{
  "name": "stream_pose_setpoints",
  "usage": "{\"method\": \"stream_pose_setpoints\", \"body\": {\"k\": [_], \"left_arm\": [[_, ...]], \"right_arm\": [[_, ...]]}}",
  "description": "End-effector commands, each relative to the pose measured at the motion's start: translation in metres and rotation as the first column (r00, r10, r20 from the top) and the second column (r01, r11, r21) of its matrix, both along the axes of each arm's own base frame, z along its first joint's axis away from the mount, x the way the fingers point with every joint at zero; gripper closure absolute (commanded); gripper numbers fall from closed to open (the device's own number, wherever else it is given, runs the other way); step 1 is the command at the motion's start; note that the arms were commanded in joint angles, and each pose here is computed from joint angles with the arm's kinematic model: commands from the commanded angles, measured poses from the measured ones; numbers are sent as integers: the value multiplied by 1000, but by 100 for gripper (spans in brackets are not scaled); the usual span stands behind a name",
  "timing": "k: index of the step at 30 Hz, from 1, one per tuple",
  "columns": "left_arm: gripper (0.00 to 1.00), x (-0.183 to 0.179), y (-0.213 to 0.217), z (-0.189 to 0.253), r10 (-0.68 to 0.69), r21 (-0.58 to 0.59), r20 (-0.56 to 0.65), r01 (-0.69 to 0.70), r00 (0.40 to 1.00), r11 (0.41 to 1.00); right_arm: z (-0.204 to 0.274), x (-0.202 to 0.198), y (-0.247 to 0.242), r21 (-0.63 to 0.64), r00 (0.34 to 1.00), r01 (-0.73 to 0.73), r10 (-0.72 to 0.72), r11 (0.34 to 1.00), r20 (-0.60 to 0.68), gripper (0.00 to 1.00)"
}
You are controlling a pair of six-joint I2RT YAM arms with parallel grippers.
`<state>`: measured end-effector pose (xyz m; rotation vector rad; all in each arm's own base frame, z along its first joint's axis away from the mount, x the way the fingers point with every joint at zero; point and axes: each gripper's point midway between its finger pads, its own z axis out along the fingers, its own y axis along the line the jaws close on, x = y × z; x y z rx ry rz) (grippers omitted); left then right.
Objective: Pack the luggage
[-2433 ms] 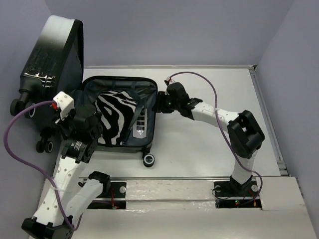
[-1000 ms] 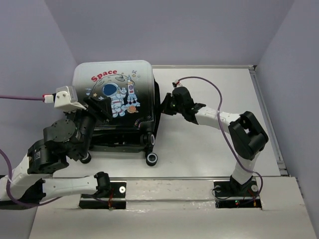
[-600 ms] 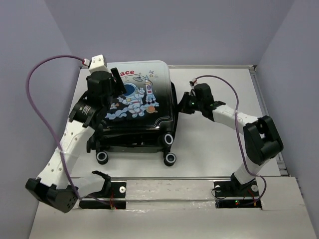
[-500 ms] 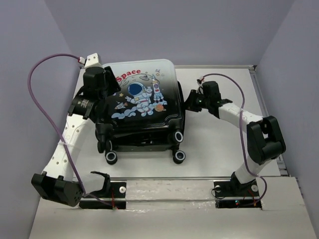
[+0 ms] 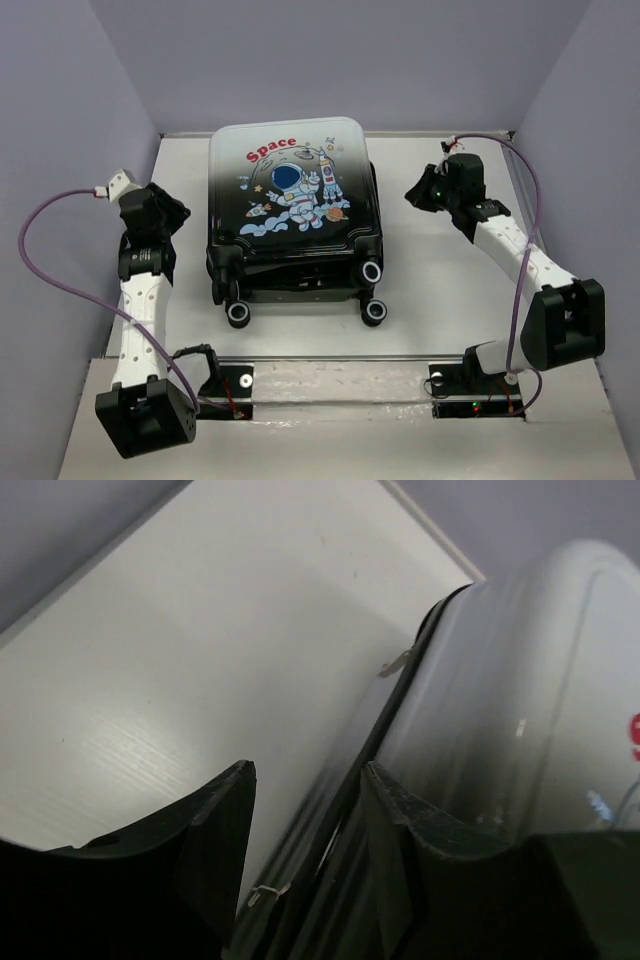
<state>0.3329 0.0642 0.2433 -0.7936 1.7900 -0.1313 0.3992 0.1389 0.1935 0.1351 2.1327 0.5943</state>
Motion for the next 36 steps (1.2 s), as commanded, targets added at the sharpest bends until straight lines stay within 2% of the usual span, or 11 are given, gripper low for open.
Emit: {"method": "stream_pose_setpoints", "body": {"k": [1, 6, 11, 15, 17, 21, 28, 30, 34, 36], "left_arm": [[44, -3, 22, -15, 93, -46, 59, -90, 994, 995], [46, 10, 5, -75, -14, -184, -65, 1, 998, 983], [48, 10, -14, -91, -73, -267, -26, 64, 997, 961], [48, 2, -32, -122, -56, -315, -64, 33, 996, 949], [49, 1, -30, -130, -24, -309, -63, 3, 998, 951], [49, 0, -45, -143, -59, -331, -80, 30, 995, 943], [49, -14, -110, -149, -202, -322, -75, 168, 976, 932], [49, -27, -127, -153, -246, -337, -64, 211, 967, 918], [50, -46, -146, -154, -256, -290, -39, 234, 966, 928], [50, -60, -166, -155, -313, -298, -33, 289, 949, 910]], "right_arm": [[-30, 3, -11, -47, 997, 48, -51, 998, -63, 93], [-52, 5, -1, -20, 994, 7, -9, 1000, -108, 93], [-69, 8, 20, -24, 989, -44, 40, 999, -141, 93], [-77, 16, 40, -16, 986, -68, 65, 998, -154, 93], [-79, 18, 47, -11, 985, -78, 75, 997, -158, 93], [-86, 23, 63, -16, 980, -110, 106, 994, -167, 93], [-72, 40, 85, -2, 978, -170, 169, 985, -124, 93], [-66, 53, 89, -12, 979, -176, 174, 984, -106, 93], [-53, 84, 99, -57, 975, -216, 212, 975, -60, 92], [-46, 104, 111, -49, 968, -245, 242, 968, -62, 91]]}}
